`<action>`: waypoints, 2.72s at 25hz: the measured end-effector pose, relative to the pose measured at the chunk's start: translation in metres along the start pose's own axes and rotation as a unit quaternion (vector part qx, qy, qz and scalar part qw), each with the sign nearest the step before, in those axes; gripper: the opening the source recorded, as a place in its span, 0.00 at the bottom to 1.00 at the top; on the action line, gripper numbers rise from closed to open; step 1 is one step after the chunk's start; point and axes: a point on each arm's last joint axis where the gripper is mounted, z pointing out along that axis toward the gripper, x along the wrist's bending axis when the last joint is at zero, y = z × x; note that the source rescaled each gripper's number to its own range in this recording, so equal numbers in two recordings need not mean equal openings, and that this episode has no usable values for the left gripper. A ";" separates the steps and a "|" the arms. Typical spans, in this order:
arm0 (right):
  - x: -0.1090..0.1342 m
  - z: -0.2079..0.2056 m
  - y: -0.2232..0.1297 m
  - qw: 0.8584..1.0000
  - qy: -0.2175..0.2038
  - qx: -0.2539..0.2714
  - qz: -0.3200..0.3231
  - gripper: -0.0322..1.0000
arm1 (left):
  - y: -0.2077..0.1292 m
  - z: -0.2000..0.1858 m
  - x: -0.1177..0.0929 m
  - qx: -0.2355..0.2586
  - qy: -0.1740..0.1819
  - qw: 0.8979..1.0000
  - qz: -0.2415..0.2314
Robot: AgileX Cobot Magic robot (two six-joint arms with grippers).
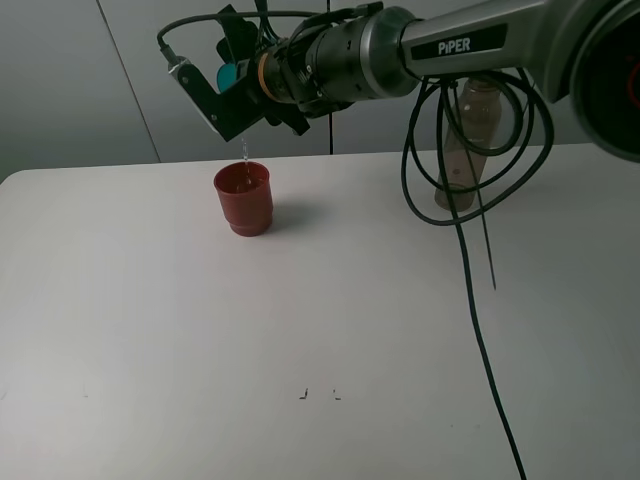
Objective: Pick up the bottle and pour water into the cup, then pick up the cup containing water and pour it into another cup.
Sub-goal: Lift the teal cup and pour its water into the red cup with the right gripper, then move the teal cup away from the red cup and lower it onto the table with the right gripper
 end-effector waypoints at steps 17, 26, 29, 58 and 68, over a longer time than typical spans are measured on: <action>0.000 0.000 0.005 0.998 0.000 -0.029 0.060 0.12 | 0.000 0.000 0.000 0.000 0.000 1.000 0.000; -0.002 -0.002 0.013 0.968 0.016 -0.073 0.241 0.12 | 0.000 0.000 0.000 0.000 0.000 1.000 0.000; -0.006 -0.005 0.010 0.948 0.019 -0.063 0.312 0.12 | 0.000 0.000 0.000 0.000 0.000 1.000 0.000; 0.031 -0.143 -0.045 0.583 0.130 0.070 0.799 0.12 | 0.000 0.000 0.000 0.000 0.000 1.000 0.000; 0.106 -0.176 -0.041 0.567 0.156 0.046 0.808 0.12 | 0.000 0.000 0.000 0.000 0.000 1.000 0.000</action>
